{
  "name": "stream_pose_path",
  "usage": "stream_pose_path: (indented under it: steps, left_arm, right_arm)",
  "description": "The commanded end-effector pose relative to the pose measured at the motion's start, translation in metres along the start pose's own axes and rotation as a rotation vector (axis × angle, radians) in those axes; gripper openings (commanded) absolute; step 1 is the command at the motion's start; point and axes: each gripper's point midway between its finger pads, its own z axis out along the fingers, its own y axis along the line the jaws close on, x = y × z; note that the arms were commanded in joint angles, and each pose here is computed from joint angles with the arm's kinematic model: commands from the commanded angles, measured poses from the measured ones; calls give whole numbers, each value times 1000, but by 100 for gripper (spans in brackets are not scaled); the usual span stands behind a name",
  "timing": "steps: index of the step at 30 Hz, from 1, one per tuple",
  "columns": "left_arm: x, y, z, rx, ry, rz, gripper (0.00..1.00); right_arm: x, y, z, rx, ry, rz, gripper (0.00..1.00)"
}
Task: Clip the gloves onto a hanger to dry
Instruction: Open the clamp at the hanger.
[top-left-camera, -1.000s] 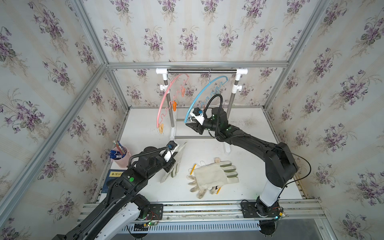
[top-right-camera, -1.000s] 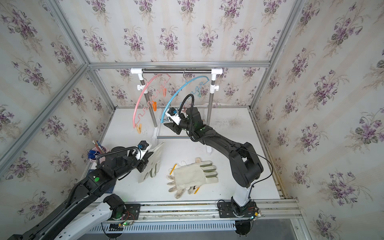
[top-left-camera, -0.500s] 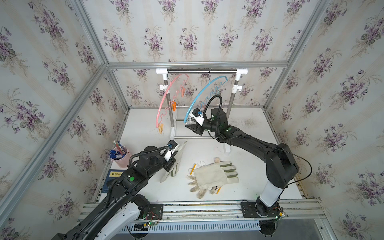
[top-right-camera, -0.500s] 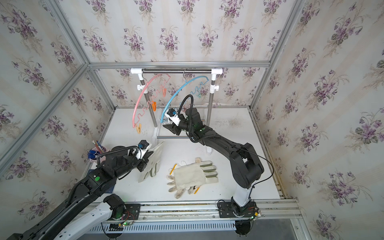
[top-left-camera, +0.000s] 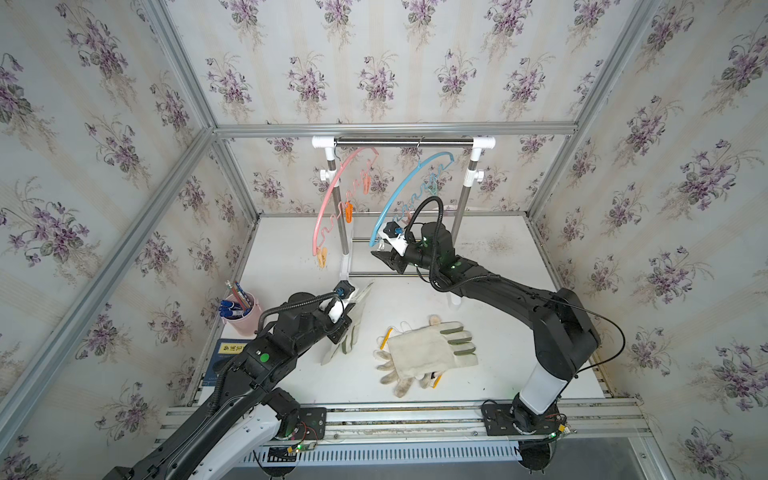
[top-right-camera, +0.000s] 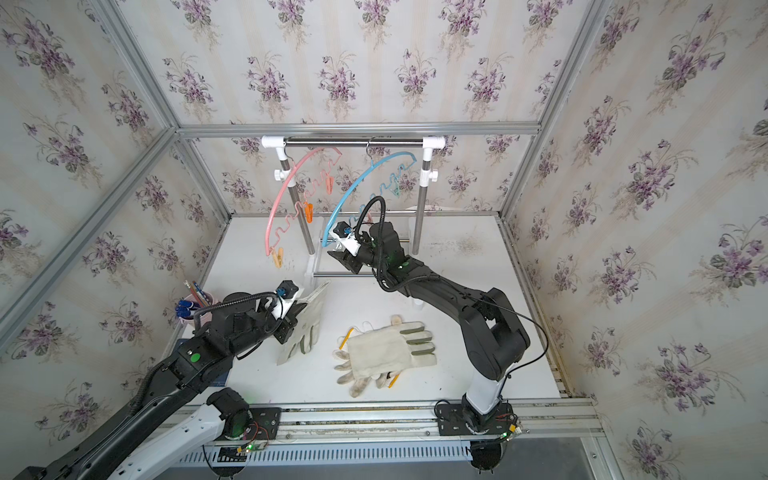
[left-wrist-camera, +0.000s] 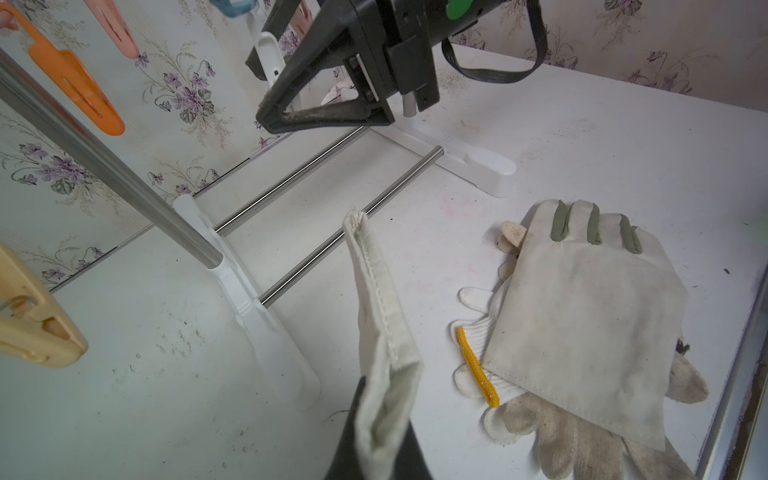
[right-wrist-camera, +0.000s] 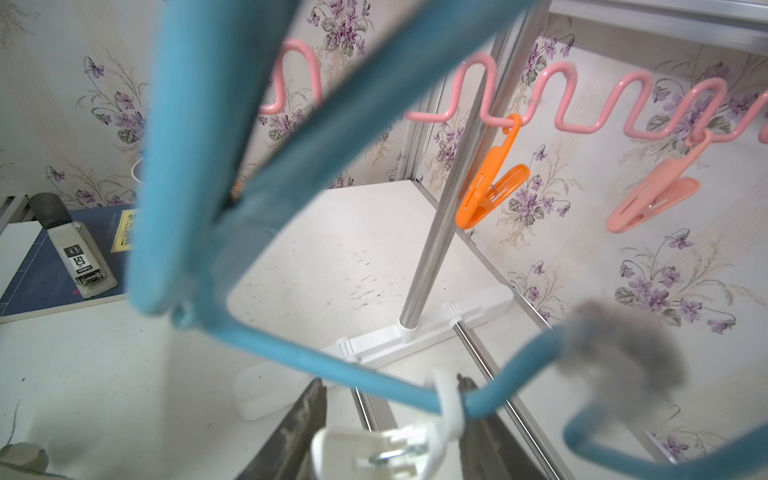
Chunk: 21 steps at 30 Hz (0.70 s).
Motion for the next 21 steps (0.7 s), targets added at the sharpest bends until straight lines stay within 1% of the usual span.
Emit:
stream_pose_path:
  steps: [1,4,9,14,18,21]
  left_arm:
    - [-7,1,-1,-5,-31,-6,0]
    - [-6,2,-1,-8,-32,-9,0]
    - [-6,1,0,-7,-31,-11,0]
    - [-7,2,0,-8,-32,-14,0]
    - [-9,2,0,-7,-32,-15,0]
    - [-11,2,0,-4,-35,-12,0]
  right_arm:
    - [-20,-5,-4,25,-59,-41,50]
    - [-22,-3,-5,11,-63,-46,49]
    - [-23,-1,-4,2,-63,-45,44]
    - [-22,-1,-5,1,-61,-44,37]
    - [-23,0,-6,-1,-60,-42,28]
    - [-24,0,-7,-3,-60,-42,25]
